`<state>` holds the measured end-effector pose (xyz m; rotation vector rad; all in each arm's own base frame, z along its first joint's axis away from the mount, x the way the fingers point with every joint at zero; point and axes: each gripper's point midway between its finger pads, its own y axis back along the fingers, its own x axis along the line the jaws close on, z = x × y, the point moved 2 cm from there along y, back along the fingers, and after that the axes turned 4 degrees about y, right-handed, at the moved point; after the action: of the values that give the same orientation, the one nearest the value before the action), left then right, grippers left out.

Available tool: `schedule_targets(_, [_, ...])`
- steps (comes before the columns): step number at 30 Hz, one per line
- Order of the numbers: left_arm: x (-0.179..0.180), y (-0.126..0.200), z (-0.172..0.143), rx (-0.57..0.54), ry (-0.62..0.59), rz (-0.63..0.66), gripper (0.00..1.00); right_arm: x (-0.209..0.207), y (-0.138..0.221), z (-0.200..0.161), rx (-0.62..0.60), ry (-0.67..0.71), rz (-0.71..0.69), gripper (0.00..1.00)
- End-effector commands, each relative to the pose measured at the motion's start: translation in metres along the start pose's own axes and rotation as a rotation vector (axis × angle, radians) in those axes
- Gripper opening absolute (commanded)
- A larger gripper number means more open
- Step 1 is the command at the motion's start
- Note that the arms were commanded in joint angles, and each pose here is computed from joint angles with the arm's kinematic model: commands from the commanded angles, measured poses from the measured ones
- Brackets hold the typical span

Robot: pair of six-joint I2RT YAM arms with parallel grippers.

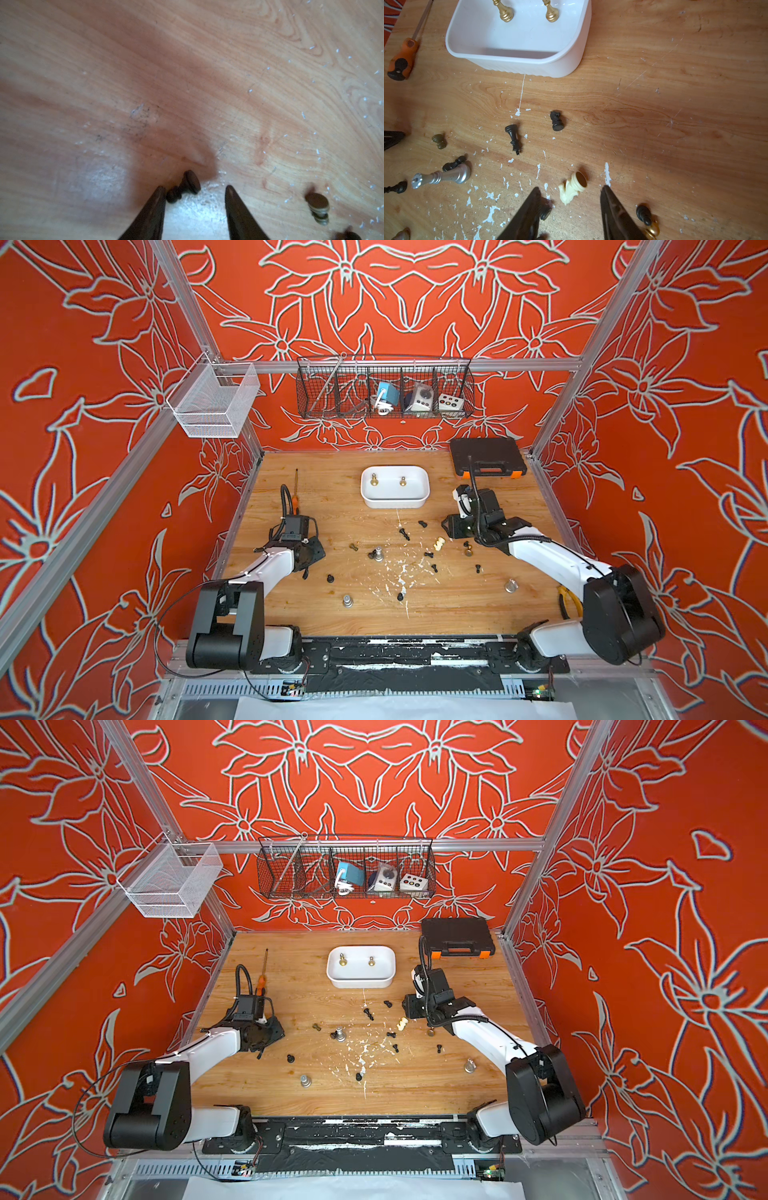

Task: Put the chess pieces into the storage box
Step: Pick up the chess piece at the center of the board.

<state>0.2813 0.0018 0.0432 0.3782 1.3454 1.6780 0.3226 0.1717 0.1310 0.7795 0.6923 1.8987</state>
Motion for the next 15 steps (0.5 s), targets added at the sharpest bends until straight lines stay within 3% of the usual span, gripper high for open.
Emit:
schedule_targets(1, [0.0052, -0.0031, -0.0118, 0.035, 0.007, 0.023, 0.47, 0.0021, 0.0035, -0.0026, -0.007, 0.010, 0.008, 0.49])
schedule_targets(15, [0.0001, -0.0063, -0.0019, 0.029, -0.077, 0.063, 0.41, -0.0001, 0.0036, -0.0062, -0.010, -0.006, 0.000, 0.49])
